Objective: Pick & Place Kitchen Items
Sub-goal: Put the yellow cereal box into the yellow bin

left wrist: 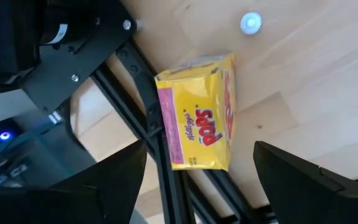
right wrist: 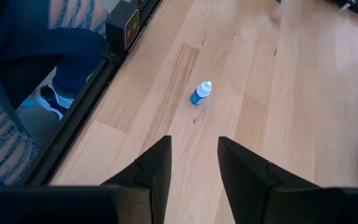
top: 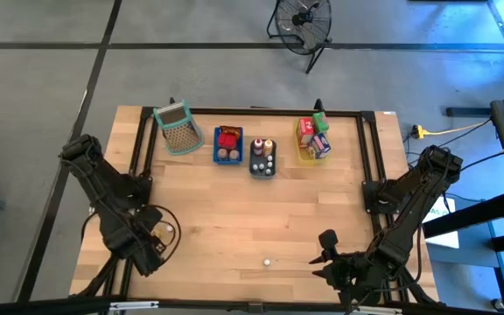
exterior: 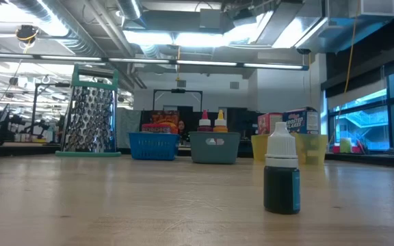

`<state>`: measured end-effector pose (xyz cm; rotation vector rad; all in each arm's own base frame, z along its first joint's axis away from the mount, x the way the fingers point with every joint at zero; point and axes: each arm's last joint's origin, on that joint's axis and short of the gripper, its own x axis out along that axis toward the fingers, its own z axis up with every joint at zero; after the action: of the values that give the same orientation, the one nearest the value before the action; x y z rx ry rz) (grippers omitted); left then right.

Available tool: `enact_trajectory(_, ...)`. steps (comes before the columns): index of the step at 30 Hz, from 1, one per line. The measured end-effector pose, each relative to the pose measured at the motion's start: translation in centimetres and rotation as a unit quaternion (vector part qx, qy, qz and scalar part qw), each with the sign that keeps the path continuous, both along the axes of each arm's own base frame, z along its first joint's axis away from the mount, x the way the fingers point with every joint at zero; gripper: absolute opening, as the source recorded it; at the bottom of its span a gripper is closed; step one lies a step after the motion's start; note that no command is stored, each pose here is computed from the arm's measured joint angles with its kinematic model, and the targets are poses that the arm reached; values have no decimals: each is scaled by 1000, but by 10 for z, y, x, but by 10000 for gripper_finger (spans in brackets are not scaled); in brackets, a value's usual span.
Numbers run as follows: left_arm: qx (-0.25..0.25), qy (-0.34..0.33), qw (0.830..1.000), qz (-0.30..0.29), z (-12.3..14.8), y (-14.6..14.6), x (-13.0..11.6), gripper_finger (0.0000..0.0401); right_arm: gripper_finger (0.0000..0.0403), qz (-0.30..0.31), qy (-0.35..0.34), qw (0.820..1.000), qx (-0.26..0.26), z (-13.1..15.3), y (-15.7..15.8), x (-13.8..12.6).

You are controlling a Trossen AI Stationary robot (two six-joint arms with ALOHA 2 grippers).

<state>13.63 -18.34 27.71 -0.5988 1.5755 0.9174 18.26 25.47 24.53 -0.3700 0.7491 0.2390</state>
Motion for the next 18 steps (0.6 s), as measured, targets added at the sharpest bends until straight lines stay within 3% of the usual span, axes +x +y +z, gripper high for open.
enact_trajectory(18, -5, -21, 1000, 20, 5, 2, -3, 292, 133, 2, -1, 1000, -3, 0, 0, 0)
